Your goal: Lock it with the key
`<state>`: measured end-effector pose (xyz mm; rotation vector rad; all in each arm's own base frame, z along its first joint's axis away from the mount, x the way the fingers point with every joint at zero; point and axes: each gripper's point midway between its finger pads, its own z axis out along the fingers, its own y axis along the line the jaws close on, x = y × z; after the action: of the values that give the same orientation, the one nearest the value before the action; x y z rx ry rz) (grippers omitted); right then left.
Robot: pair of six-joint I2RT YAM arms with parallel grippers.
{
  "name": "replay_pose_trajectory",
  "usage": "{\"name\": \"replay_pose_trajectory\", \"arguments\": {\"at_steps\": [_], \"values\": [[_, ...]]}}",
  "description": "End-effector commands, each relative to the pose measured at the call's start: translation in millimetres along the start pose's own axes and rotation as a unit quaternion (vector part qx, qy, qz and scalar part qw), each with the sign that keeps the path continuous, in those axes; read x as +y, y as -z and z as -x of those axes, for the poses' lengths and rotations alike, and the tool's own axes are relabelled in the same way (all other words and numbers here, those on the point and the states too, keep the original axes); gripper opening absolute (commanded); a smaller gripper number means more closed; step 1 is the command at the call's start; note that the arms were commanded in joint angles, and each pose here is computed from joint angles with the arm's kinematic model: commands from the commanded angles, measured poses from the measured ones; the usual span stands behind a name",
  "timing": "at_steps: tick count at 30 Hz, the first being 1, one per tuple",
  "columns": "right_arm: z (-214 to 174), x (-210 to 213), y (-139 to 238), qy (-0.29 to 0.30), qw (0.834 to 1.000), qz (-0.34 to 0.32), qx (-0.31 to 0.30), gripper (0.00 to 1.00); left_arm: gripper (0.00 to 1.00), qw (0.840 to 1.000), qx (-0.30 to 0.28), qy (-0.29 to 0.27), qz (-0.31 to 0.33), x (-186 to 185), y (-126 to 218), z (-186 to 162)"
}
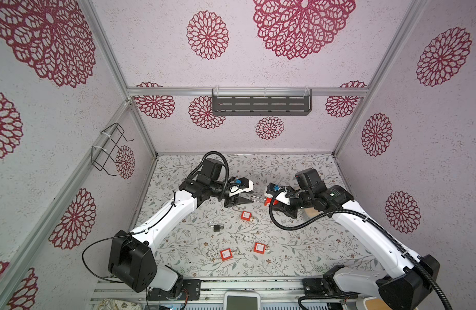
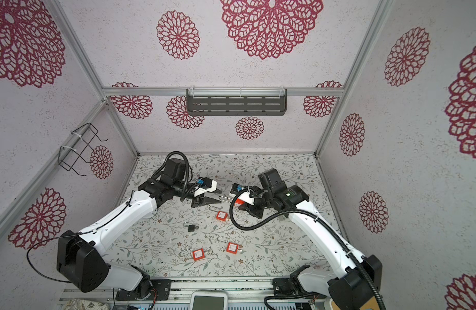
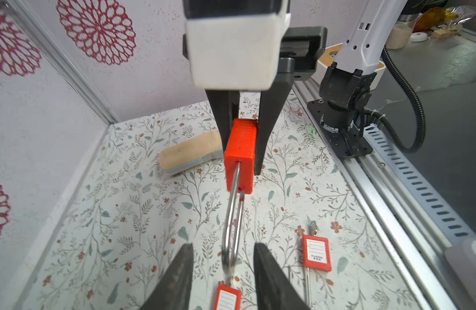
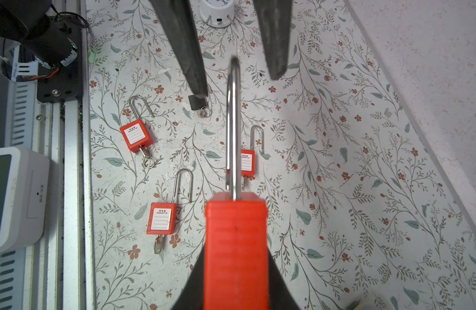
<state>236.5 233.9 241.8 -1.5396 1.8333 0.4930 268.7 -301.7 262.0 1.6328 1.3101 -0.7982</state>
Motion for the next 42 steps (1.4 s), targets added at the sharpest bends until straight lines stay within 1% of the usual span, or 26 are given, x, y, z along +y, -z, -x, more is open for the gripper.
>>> {"name": "replay_pose_trajectory", "arguments": {"at_steps": [1, 8, 15, 23, 33, 42], "values": [[6.7, 1.4, 3.3, 0.000, 1.000, 0.006, -0.015, 0.18, 0.32, 1.000, 0.012, -0.009, -0.008, -2.6, -1.4, 0.7], [6.3, 1.3, 3.4, 0.001, 1.000, 0.005, -0.015, 0.17, 0.14, 1.000, 0.005, -0.009, -0.019, -5.3, -3.2, 6.5], [9.8, 0.7, 3.2, 0.009, 1.000, 0.003, -0.026, 0.14, 0.00, 0.999, 0.004, 0.002, -0.037, -11.1, -7.8, 5.7], [13.9, -3.5, 1.9, 0.039, 0.998, -0.014, -0.046, 0.12, 0.00, 0.997, -0.014, 0.030, -0.074, -23.1, -10.3, 12.3], [20.0, -9.7, -0.2, 0.093, 0.991, -0.050, -0.080, 0.11, 0.00, 0.994, -0.015, 0.061, -0.091, -31.9, -11.5, 11.4], [33.2, -10.0, -2.9, 0.103, 0.989, -0.039, -0.100, 0.10, 0.00, 0.993, -0.021, 0.067, -0.098, -32.8, -26.3, 7.9]]}}
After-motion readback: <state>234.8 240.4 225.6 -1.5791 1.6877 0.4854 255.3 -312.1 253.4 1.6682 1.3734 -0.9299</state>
